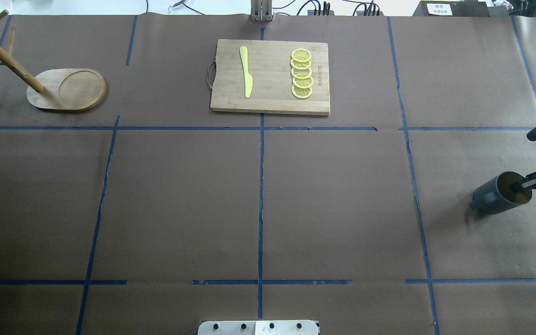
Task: Hang cup on storage rack
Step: 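Lower the right gripper onto the teal mug and grasp its rim, then carry the teal mug with the right gripper to the table center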
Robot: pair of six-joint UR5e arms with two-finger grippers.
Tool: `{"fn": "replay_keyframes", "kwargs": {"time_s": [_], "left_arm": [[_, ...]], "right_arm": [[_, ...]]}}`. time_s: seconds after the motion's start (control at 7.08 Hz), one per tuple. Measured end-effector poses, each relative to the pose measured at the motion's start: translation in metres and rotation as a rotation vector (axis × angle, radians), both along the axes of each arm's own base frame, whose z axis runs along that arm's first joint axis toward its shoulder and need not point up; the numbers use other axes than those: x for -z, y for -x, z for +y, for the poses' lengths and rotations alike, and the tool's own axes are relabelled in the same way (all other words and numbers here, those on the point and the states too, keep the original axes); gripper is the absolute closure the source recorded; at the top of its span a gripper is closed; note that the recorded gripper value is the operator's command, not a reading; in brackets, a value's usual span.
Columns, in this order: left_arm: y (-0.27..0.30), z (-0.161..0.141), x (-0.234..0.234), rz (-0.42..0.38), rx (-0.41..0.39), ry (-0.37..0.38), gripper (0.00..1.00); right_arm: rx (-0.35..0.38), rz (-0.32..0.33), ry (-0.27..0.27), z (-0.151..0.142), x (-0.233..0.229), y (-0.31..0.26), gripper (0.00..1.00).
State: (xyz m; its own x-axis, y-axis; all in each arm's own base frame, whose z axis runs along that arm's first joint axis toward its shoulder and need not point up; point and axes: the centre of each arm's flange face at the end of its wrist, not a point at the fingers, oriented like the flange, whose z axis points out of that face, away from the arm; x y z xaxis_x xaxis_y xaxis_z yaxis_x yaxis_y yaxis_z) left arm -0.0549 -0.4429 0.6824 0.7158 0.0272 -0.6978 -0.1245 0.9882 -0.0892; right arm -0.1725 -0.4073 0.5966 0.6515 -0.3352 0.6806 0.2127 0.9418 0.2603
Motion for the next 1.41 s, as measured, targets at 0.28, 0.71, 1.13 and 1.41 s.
{"fn": "replay_keyframes", "kwargs": {"time_s": [0.28, 0.71, 1.13, 1.41], "left_arm": [[0.0, 0.0, 0.001, 0.0, 0.0, -0.001, 0.0], [0.0, 0.0, 0.002, 0.002, 0.001, -0.003, 0.0], [-0.002, -0.001, 0.004, 0.002, -0.003, -0.008, 0.0], [-0.006, -0.002, 0.004, 0.002, -0.014, -0.008, 0.0]], "right_arm": [[-0.038, -0.048, -0.002, -0.004, 0.049, 0.005, 1.0], [-0.022, -0.072, -0.002, -0.053, 0.221, 0.101, 0.98], [-0.09, -0.043, 0.039, -0.05, 0.363, 0.253, 0.97], [-0.1, -0.033, 0.034, -0.035, 0.394, 0.336, 0.97]]}}
